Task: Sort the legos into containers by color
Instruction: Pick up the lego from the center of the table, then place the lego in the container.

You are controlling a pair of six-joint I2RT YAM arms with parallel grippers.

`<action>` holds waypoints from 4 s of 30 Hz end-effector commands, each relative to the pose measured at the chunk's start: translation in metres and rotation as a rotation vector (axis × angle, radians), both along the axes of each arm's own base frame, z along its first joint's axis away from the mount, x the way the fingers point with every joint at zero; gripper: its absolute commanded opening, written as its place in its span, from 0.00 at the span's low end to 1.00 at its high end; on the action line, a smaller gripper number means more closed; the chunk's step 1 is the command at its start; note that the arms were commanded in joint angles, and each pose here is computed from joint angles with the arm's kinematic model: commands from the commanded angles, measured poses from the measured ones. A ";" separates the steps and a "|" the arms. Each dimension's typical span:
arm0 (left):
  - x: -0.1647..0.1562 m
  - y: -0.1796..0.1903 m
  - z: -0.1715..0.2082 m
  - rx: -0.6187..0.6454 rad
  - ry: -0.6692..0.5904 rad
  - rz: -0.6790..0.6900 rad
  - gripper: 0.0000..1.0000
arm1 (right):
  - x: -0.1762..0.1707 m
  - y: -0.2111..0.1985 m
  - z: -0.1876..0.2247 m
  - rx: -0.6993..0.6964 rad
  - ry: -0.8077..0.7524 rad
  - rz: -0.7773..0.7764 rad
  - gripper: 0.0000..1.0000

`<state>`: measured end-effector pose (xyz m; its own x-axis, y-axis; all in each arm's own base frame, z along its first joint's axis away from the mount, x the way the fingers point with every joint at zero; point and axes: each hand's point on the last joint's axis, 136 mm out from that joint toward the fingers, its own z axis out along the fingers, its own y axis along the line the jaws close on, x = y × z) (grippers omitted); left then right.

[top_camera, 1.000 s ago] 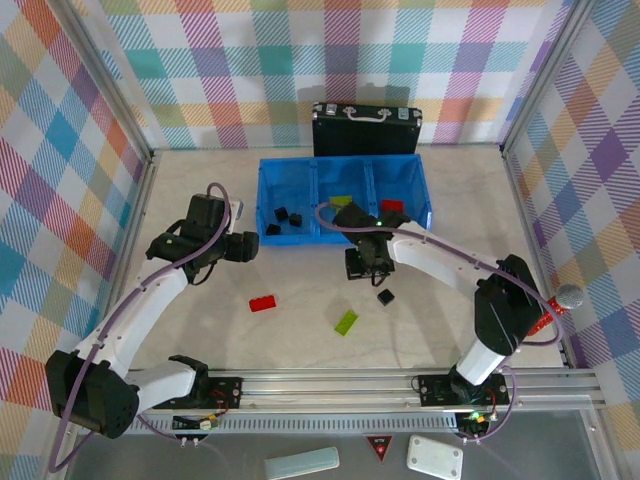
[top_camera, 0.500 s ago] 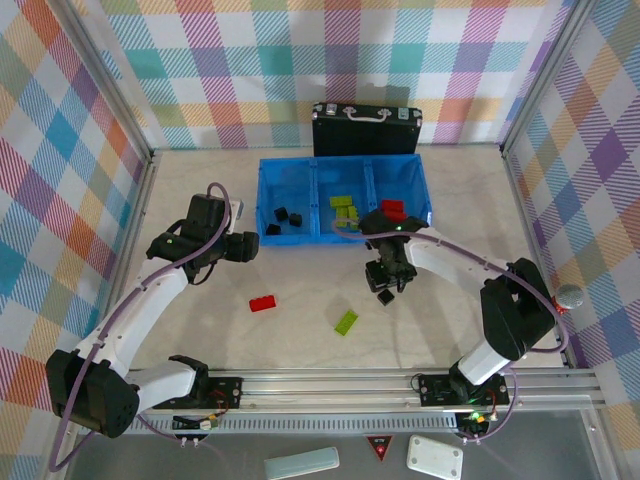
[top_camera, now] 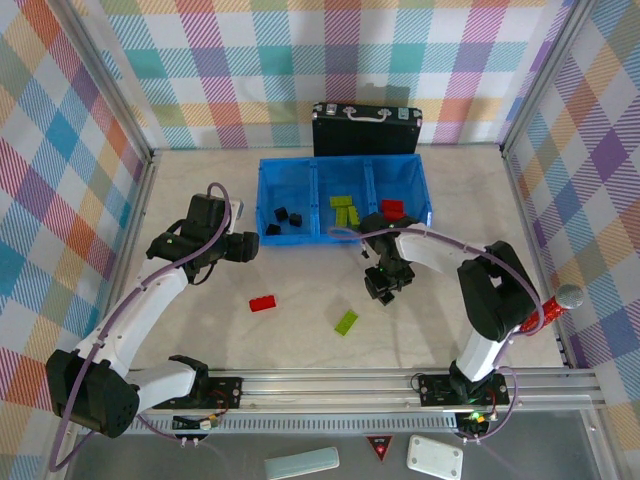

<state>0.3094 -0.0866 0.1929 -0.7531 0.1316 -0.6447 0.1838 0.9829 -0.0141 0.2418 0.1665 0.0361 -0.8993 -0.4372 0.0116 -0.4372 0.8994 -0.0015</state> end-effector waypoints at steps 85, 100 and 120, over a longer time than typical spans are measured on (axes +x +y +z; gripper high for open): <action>-0.001 0.012 0.023 -0.006 -0.071 0.026 0.81 | 0.135 0.228 0.082 0.388 -0.209 -0.241 0.31; 0.000 0.010 0.022 -0.016 -0.069 0.021 0.81 | 0.171 0.244 0.057 0.348 -0.275 -0.275 0.31; 0.001 0.009 0.023 -0.033 -0.070 0.020 0.81 | 0.186 0.229 0.041 0.260 -0.340 -0.301 0.41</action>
<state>0.3077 -0.0797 0.2051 -0.7304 0.1064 -0.6747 0.1666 0.9857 -0.0249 0.4246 0.4036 0.0711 -0.9218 -0.1202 -0.3687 -0.1938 0.9663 0.1695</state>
